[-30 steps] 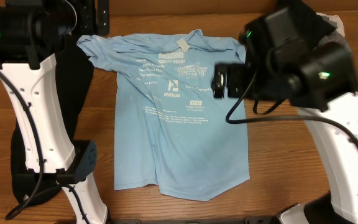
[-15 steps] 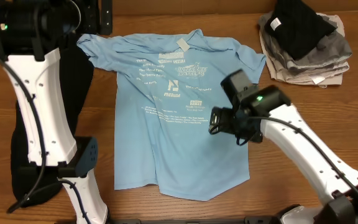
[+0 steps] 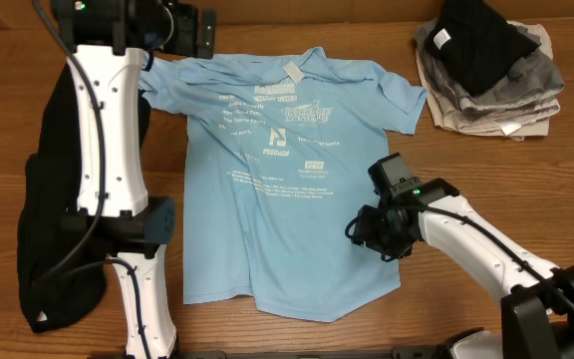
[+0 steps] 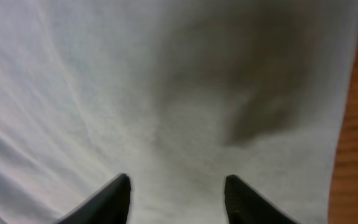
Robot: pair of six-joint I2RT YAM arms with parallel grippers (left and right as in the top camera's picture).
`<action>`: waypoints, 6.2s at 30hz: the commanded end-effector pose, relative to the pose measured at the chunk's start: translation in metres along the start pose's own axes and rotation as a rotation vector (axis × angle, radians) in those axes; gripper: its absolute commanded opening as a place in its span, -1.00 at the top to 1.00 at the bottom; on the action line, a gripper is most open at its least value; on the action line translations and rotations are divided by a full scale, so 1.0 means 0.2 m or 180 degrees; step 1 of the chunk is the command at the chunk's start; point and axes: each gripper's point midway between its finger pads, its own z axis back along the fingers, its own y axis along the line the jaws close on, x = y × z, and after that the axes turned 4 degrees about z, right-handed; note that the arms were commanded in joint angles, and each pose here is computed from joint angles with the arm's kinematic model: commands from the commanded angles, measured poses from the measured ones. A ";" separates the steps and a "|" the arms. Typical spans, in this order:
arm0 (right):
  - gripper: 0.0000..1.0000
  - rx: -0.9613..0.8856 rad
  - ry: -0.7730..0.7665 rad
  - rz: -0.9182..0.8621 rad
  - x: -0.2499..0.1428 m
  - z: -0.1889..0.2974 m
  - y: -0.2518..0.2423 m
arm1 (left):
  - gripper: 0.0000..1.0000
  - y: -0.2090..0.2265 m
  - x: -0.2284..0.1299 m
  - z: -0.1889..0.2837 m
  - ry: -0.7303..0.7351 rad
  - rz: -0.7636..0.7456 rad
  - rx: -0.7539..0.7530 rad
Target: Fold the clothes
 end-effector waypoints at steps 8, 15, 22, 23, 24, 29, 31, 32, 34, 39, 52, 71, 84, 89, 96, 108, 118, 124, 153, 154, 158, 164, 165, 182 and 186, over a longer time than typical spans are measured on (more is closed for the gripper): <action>0.56 0.0053 0.0035 -0.0280 -0.06 -0.08 -0.09 | -1.00 -0.05 0.00 -0.10 0.0047 -0.0032 -0.0058; 0.66 0.0066 0.0122 -0.0608 -0.07 -0.10 -0.21 | -1.00 -0.05 0.00 -0.10 0.0047 -0.0032 -0.0060; 0.71 0.0128 0.0116 -0.0751 -0.04 -0.08 -0.30 | -1.00 -0.05 0.01 -0.10 0.0043 -0.0033 -0.0060; 0.72 0.0130 0.0112 -0.0766 -0.04 -0.08 -0.30 | -1.00 -0.05 0.01 -0.10 0.0043 -0.0033 -0.0060; 0.73 0.0133 0.0105 -0.0781 -0.03 -0.08 -0.30 | -1.00 -0.05 0.01 -0.10 0.0043 -0.0033 -0.0060; 0.82 0.0328 0.0091 -0.0546 -0.02 -0.07 -0.26 | -1.00 -0.05 0.01 -0.10 0.0043 -0.0034 -0.0059; 0.82 0.0546 0.0090 -0.0348 -0.01 -0.06 -0.19 | -1.00 -0.05 0.01 -0.10 0.0043 -0.0034 -0.0059; 0.82 0.0609 0.0085 -0.0310 0.00 -0.06 -0.18 | -1.00 -0.05 0.01 -0.10 0.0043 -0.0034 -0.0059; 0.82 0.0623 0.0076 -0.0306 0.00 -0.06 -0.17 | -1.00 -0.05 0.01 -0.10 0.0042 -0.0034 -0.0057; 0.80 0.0285 0.0107 -0.0451 -0.03 -0.08 -0.27 | -1.00 -0.05 0.01 -0.10 0.0038 -0.0034 -0.0059; 0.70 0.0144 -0.0038 -0.1567 0.09 -0.07 -0.62 | -1.00 -0.05 0.02 -0.11 0.0010 -0.0036 -0.0060; 0.69 0.0626 -0.1339 -0.3121 0.36 0.40 -1.55 | -1.00 -0.03 -0.08 -0.43 0.0382 -0.0037 -0.0045; -0.33 0.0941 -0.1745 -0.1967 0.63 1.09 -1.39 | -1.00 -0.38 -0.23 -0.85 0.0538 -0.1449 -0.1077; -0.53 0.0875 -0.1559 -0.1301 0.70 1.15 -1.11 | -0.90 -0.61 -0.30 -0.94 0.0452 -0.2316 -0.1270; -0.62 0.0768 -0.1403 -0.0915 0.75 1.09 -0.92 | -0.79 -0.77 -0.49 -1.08 0.0696 -0.2726 -0.1447; -0.69 0.0769 -0.1410 -0.0780 0.78 1.08 -0.86 | -0.64 -0.75 -0.63 -1.26 0.0932 -0.2792 -0.1394; -0.69 0.0759 -0.1462 -0.0757 0.80 1.09 -0.87 | 0.34 -0.72 -0.75 -1.36 0.1143 -0.2839 -0.1433; -0.69 0.0759 -0.1462 -0.0757 0.80 1.09 -0.87 | 0.92 -0.66 -0.61 -1.41 0.0930 -0.2462 -0.0980; -0.69 0.0798 -0.1148 -0.0452 0.81 0.95 -0.51 | 0.25 0.08 -0.15 -1.22 0.0386 -0.0648 -0.0196; -0.68 0.0816 -0.1096 -0.0507 0.80 0.93 -0.49 | 0.19 0.08 -0.14 -1.19 0.0378 -0.0644 -0.0197; -0.68 0.0859 -0.0898 -0.0530 0.75 0.85 -0.38 | -0.17 0.06 -0.04 -0.95 0.0241 -0.0592 -0.0186; -0.72 0.0724 -0.0662 -0.0264 0.67 0.74 -0.11 | -0.66 0.02 0.18 -0.29 -0.0342 -0.0637 -0.0128; -0.73 0.0705 -0.0636 -0.0203 0.65 0.72 -0.08 | -0.69 0.01 0.20 -0.21 -0.0406 -0.0641 -0.0124; -0.91 0.0085 0.0253 0.0431 0.03 0.16 0.29 | -1.00 -0.02 0.01 0.24 -0.0217 -0.0460 -0.0147; -0.89 0.0136 0.0393 0.0351 -0.05 0.04 0.23 | -1.00 -0.02 -0.02 0.19 -0.0100 -0.0451 -0.0154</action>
